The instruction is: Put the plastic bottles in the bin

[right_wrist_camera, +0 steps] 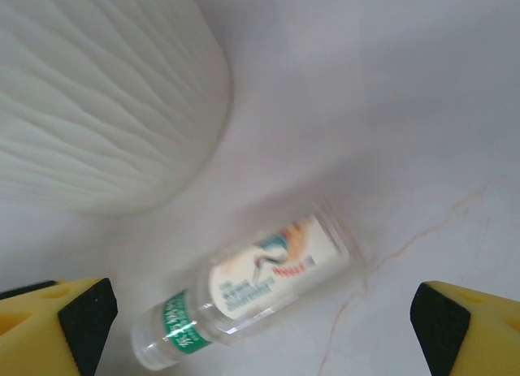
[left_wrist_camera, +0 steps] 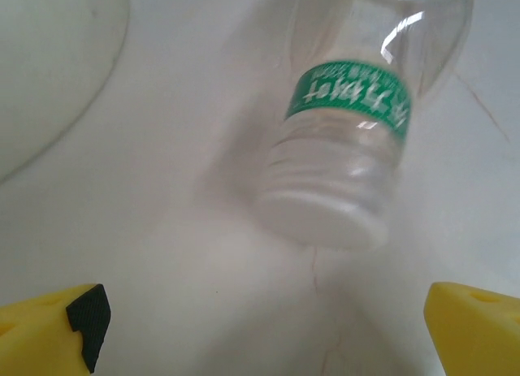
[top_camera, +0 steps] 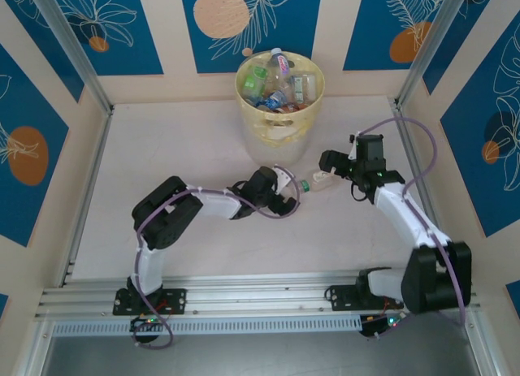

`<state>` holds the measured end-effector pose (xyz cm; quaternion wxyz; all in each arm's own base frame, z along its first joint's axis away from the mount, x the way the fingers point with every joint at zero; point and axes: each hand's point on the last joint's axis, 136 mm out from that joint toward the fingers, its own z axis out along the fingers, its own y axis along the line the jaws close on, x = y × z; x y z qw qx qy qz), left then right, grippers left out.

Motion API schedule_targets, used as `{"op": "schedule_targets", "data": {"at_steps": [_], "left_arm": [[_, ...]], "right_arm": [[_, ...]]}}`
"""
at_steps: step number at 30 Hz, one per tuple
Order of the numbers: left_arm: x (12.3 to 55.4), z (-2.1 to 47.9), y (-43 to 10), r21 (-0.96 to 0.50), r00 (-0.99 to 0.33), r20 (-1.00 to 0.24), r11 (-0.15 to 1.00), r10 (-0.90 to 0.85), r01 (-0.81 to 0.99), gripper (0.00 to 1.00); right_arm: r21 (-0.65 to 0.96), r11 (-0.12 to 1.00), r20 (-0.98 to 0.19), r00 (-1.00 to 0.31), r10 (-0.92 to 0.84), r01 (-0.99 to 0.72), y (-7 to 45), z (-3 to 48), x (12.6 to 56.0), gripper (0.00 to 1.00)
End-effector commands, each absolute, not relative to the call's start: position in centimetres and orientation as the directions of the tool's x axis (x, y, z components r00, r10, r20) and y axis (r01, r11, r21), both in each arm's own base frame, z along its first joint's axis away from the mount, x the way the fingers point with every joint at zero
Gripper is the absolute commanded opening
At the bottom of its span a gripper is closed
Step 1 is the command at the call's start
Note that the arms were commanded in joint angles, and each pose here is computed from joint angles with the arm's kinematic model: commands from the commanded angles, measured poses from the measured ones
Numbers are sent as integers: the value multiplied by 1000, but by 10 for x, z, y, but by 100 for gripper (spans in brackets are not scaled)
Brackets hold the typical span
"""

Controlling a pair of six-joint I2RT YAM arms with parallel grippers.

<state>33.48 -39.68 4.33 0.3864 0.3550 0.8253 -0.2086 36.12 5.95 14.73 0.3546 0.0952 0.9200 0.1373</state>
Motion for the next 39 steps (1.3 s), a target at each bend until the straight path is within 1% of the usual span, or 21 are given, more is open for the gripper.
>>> {"op": "schedule_targets", "data": {"at_steps": [1,4,7,10,16,18,21,22,24,26,28,30,36,39], "left_arm": [[339,66,-392,-81,-445,-822,700,356,710,100],[342,61,-385,-78,-472,-808,731,352,677,100],[346,59,-379,-77,-487,-806,757,336,649,100],[352,57,-373,-67,-496,-803,778,329,624,100],[365,46,-354,-92,-557,-780,828,284,552,100],[368,43,-349,-105,-574,-774,838,269,535,100],[370,39,-343,-125,-596,-764,849,247,513,100],[370,40,-343,-134,-597,-764,847,242,515,100],[369,41,-343,-146,-593,-772,842,231,519,100],[367,42,-344,-154,-586,-778,835,228,528,100],[366,43,-344,-154,-585,-778,833,229,531,100],[366,43,-342,-148,-584,-778,835,232,529,100],[364,48,-337,-140,-577,-784,839,231,527,100],[362,56,-332,-128,-560,-797,843,226,522,100]], "right_arm": [[334,942,-547,-820,167,-31,87,126,362,96],[262,964,-523,-845,110,-37,88,104,369,97],[251,968,-446,-890,99,-18,88,83,366,97],[286,958,-371,-924,92,-19,99,73,351,96],[423,906,-234,-967,105,-4,133,72,316,96],[430,903,-215,-972,98,-4,140,73,309,96],[386,922,-215,-974,73,-16,143,72,303,96],[336,942,-222,-971,84,5,137,68,304,96],[230,969,-236,-961,147,91,120,61,309,96],[161,972,-274,-939,210,170,105,61,319,96],[141,970,-326,-916,233,197,100,63,332,96],[156,967,-362,-899,247,203,102,62,349,96],[121,961,-390,-878,278,250,107,47,400,96],[72,954,-398,-869,294,290,101,38,413,92]]}}
